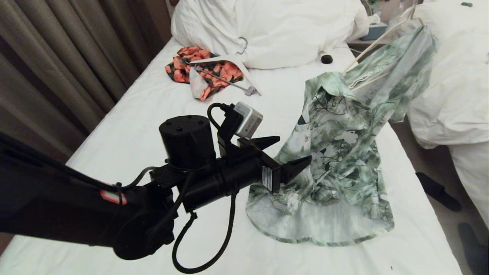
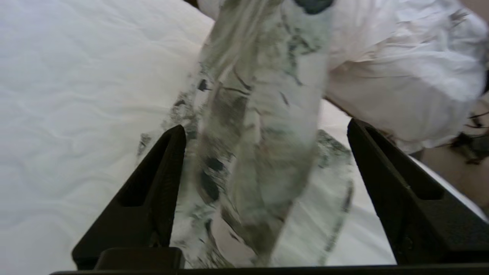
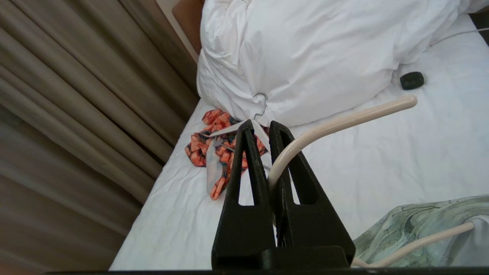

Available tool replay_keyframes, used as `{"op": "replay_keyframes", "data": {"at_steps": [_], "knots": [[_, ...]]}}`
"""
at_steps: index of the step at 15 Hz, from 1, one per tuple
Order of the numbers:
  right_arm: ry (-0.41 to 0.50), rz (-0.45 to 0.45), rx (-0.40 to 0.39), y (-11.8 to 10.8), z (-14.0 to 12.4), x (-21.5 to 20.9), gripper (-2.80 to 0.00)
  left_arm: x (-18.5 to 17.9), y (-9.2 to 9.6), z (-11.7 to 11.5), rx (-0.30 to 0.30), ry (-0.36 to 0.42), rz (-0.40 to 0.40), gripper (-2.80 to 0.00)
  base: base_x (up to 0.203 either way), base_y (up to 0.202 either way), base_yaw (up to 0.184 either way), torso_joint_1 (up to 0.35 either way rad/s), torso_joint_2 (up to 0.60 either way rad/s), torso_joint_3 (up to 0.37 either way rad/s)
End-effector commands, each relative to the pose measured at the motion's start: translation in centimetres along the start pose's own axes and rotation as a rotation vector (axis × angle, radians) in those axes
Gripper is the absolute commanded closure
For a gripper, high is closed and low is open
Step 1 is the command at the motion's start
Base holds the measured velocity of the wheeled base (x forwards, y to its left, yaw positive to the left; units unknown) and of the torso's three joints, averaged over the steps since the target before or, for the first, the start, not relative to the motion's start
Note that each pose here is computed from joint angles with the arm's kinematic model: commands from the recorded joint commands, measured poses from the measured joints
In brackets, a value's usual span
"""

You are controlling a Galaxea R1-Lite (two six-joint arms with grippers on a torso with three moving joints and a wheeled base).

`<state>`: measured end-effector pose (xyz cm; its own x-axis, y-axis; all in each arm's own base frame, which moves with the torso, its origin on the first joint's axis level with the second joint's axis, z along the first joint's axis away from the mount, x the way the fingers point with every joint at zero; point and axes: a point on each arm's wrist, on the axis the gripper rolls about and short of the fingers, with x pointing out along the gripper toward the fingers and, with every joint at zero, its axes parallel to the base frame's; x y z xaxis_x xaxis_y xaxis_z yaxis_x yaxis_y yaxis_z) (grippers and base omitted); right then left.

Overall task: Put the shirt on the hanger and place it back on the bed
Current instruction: Take the clothes hanger out of the clothes

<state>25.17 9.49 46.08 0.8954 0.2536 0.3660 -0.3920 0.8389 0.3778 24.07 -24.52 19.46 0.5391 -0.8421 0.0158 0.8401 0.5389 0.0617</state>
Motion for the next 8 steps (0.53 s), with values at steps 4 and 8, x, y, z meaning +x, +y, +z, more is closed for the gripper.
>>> {"op": "replay_keyframes", "data": {"at_steps": [4, 8], "knots": [[0.007, 0.014, 0.006, 0.4, -0.2, 0.0, 0.00, 2.5, 0.5, -0.8, 0.005, -0.003, 0.018, -2.80, 0.000, 0.000, 0.000, 0.000, 0.00, 0.000], [0.010, 0.021, 0.007, 0.5, -0.3, 0.0, 0.00, 3.3, 0.8, -1.2, 0.036, 0.000, 0.084, 0.00, 0.000, 0.000, 0.000, 0.000, 0.00, 0.000]]}}
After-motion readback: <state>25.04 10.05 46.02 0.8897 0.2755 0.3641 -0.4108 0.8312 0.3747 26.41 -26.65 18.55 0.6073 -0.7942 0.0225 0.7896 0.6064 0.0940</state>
